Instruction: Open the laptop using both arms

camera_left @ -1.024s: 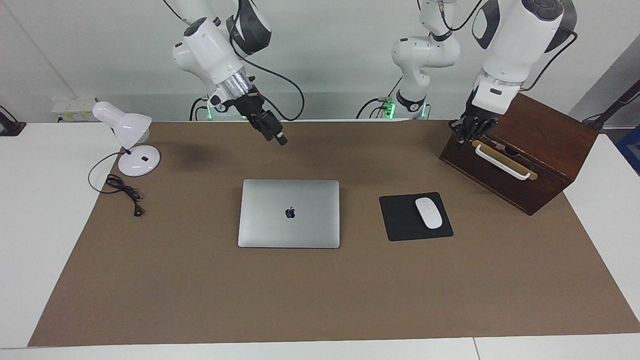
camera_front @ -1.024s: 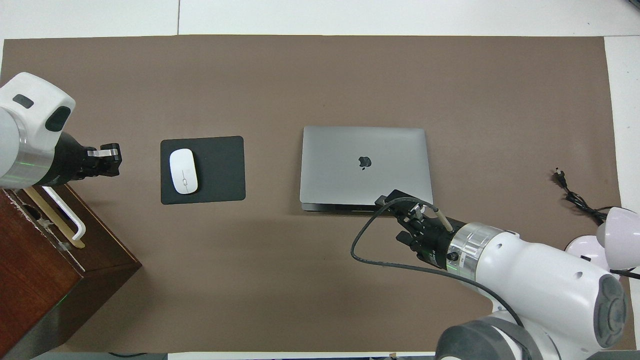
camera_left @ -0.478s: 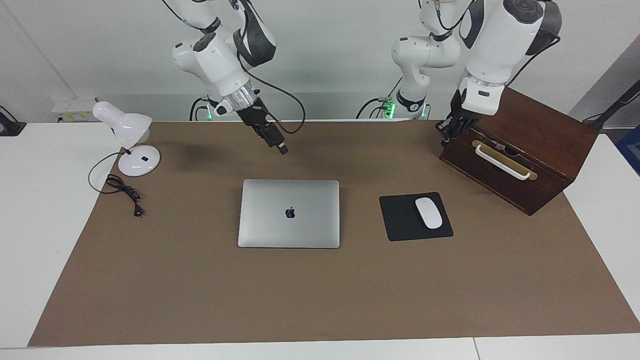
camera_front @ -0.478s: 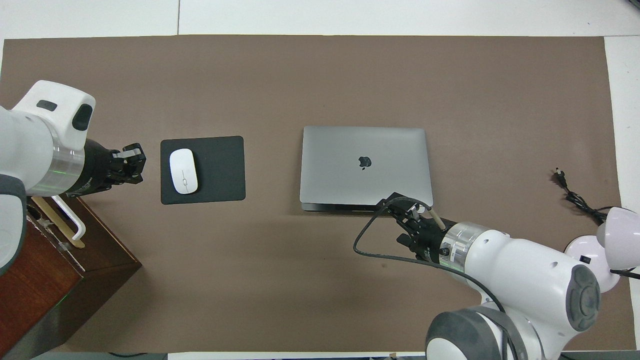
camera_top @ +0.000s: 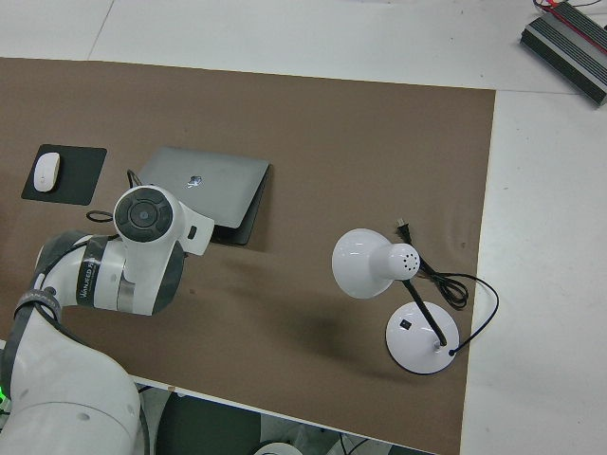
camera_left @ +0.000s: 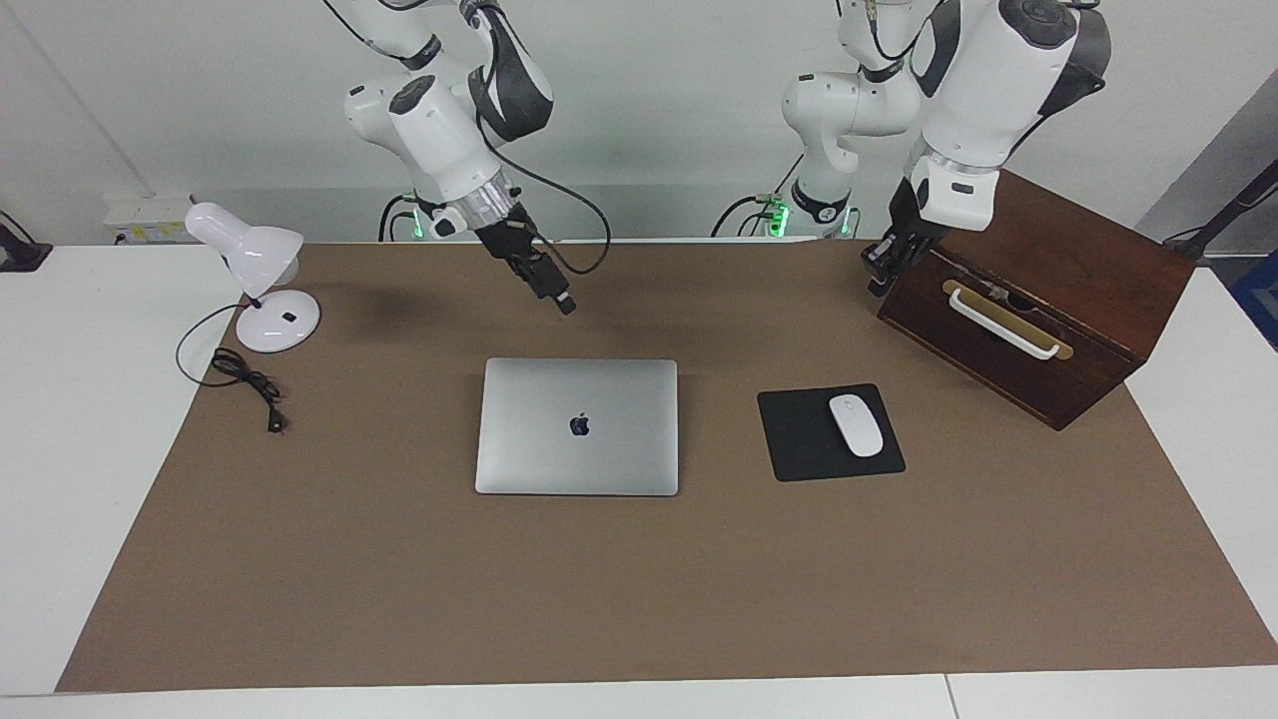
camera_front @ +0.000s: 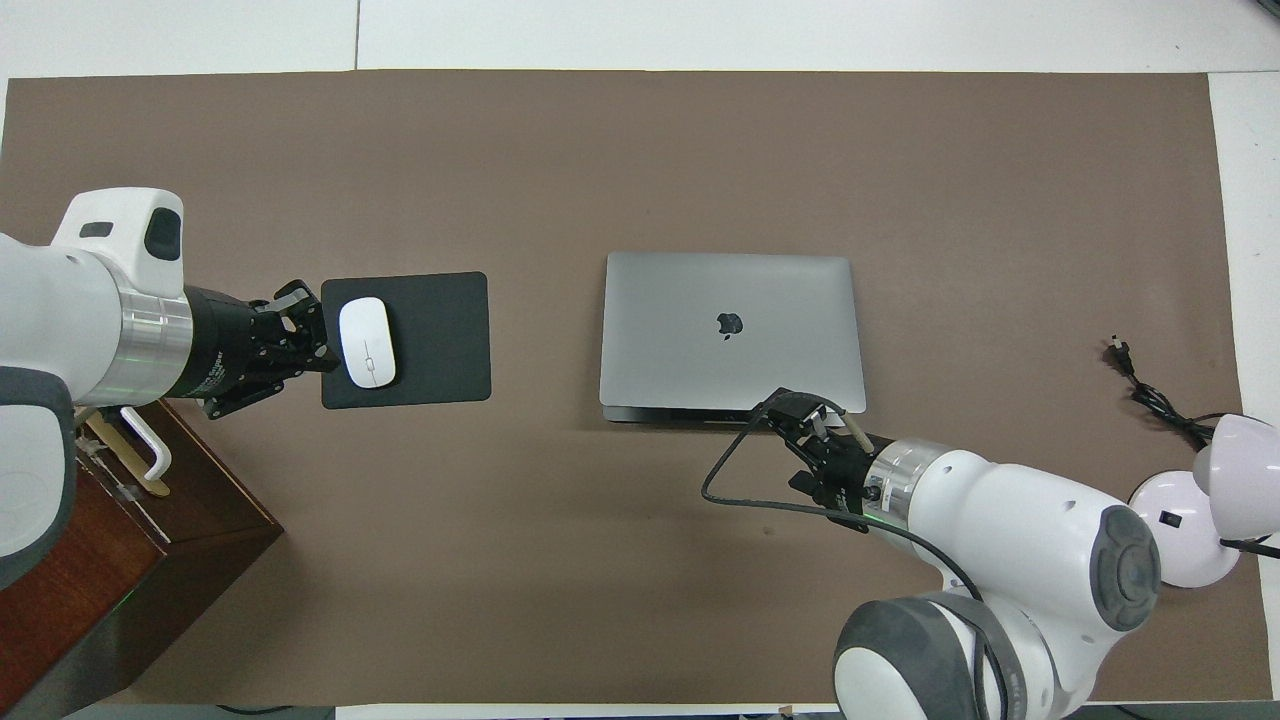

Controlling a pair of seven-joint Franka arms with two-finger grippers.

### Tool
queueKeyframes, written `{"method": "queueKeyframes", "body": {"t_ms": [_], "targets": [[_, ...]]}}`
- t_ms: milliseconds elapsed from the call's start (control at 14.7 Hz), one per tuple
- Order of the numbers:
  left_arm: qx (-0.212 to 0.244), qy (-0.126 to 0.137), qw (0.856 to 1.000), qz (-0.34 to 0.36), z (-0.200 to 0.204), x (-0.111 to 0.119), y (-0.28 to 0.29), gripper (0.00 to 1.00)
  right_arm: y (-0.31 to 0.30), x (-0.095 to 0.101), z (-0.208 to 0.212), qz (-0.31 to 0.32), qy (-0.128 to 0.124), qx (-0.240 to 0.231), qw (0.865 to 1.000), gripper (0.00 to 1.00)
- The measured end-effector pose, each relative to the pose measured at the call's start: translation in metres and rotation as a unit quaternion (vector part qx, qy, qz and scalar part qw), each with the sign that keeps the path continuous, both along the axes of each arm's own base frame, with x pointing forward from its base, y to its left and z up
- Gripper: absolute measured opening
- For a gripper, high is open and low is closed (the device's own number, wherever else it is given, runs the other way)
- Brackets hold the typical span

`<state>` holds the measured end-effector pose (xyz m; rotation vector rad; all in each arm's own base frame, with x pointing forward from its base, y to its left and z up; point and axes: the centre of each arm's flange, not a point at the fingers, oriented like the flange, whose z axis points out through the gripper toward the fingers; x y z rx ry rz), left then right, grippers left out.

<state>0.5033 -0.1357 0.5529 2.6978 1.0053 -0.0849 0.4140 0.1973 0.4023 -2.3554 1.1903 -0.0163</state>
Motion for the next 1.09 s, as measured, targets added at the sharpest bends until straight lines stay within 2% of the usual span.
{"method": "queueKeyframes", "body": {"t_ms": [273, 546, 682, 887, 1092], "targets": [[-0.07, 0.03, 0.995, 0.062, -0.025, -0.003, 0.002, 0.01, 0.004, 0.004, -0.021, -0.002, 0.009, -0.01, 1.0, 1.0], [-0.126, 0.051, 0.982, 0.128, -0.048, -0.004, 0.003, 0.01, 0.013, 0.007, -0.041, -0.004, 0.0, -0.022, 1.0, 1.0], [-0.16, 0.071, 0.967, 0.183, -0.064, -0.006, 0.003, 0.01, 0.017, 0.009, -0.049, -0.005, -0.001, -0.026, 1.0, 1.0], [-0.207, 0.105, 0.934, 0.27, -0.092, -0.01, 0.005, 0.01, 0.021, 0.012, -0.054, -0.003, 0.001, -0.028, 1.0, 1.0], [-0.245, 0.127, 0.899, 0.34, -0.114, -0.01, 0.005, 0.01, 0.022, 0.014, -0.056, -0.002, 0.001, -0.029, 1.0, 1.0]]}}
